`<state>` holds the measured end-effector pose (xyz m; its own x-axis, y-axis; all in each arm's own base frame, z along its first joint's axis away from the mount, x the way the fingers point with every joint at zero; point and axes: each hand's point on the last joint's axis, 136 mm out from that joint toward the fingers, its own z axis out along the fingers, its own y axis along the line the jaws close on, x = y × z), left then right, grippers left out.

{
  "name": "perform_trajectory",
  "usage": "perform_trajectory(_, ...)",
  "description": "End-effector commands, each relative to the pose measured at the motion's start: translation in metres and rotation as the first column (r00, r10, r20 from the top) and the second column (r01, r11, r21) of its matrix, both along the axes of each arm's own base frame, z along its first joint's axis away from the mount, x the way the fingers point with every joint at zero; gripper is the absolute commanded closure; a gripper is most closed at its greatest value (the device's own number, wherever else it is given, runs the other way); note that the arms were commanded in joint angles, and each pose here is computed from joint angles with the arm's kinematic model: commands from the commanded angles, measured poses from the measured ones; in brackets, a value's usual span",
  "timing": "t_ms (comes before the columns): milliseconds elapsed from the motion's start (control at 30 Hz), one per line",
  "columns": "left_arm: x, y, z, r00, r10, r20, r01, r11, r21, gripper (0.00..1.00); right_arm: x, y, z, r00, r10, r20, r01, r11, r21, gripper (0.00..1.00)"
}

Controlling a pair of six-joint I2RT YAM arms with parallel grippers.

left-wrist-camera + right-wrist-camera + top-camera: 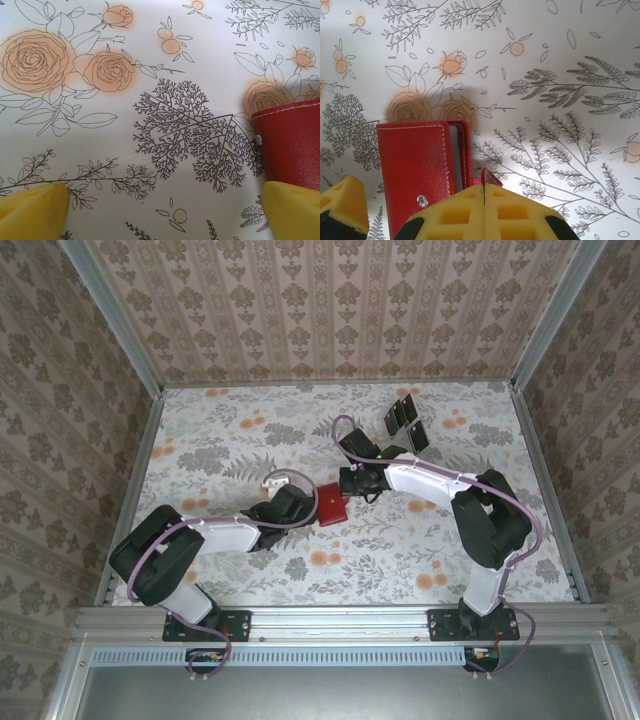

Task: Put the credit cards into the card holder
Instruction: Close the button on the card holder.

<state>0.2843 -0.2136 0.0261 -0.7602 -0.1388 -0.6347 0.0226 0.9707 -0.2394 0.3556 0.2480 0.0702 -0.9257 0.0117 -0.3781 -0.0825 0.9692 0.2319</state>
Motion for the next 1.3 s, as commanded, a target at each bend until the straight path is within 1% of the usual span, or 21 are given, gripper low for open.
perform_trajectory(0, -0.041, -0.013, -0.028, 0.972, -0.076, -0.222, 0.065, 0.996, -0.053, 0.0, -0.007, 0.002, 0.009, 0.999, 0.039, 0.008, -0.039, 0.998, 0.04, 1.0)
perform_trajectory(133, -0.039, -0.014, -0.009, 0.973, -0.118, -0.2, 0.106, 0.992, -0.069, 0.0, -0.014, 0.002, 0.003, 0.999, 0.044, -0.007, -0.043, 0.997, 0.057, 1.0)
perform_trajectory(200, -0.041, -0.022, -0.002, 0.964, -0.169, -0.204, 0.151, 0.983, -0.101, 0.0, -0.017, 0.002, 0.0, 0.999, 0.043, -0.013, -0.042, 0.997, 0.071, 1.0)
perform_trajectory(267, -0.046, -0.033, 0.002, 0.951, -0.221, -0.216, 0.194, 0.971, -0.138, 0.0, -0.02, 0.003, -0.002, 0.999, 0.045, -0.02, -0.043, 0.995, 0.085, 1.0)
perform_trajectory(367, -0.052, -0.041, 0.001, 0.94, -0.254, -0.229, 0.22, 0.962, -0.164, 0.0, -0.022, 0.005, -0.003, 0.999, 0.047, -0.021, -0.044, 0.994, 0.103, 1.0)
perform_trajectory(533, -0.053, -0.04, -0.004, 0.942, -0.239, -0.236, 0.211, 0.968, -0.137, 0.0, -0.023, 0.007, -0.003, 0.998, 0.054, -0.021, -0.051, 0.991, 0.12, 1.0)
perform_trajectory(733, -0.046, -0.038, -0.005, 0.947, -0.222, -0.231, 0.206, 0.974, -0.092, 0.0, -0.024, 0.006, -0.002, 0.998, 0.057, -0.019, -0.054, 0.989, 0.137, 1.0)
perform_trajectory(1000, -0.05, -0.029, -0.03, 0.941, -0.192, -0.279, 0.2, 0.98, 0.0, 0.0, -0.026, 0.011, 0.002, 0.996, 0.086, -0.006, -0.084, 0.982, 0.169, 1.0)
perform_trajectory(1267, -0.059, -0.027, -0.048, 0.935, -0.182, -0.306, 0.192, 0.981, 0.002, 0.0, -0.026, 0.019, -0.001, 0.994, 0.107, -0.019, -0.101, 0.976, 0.191, 1.0)
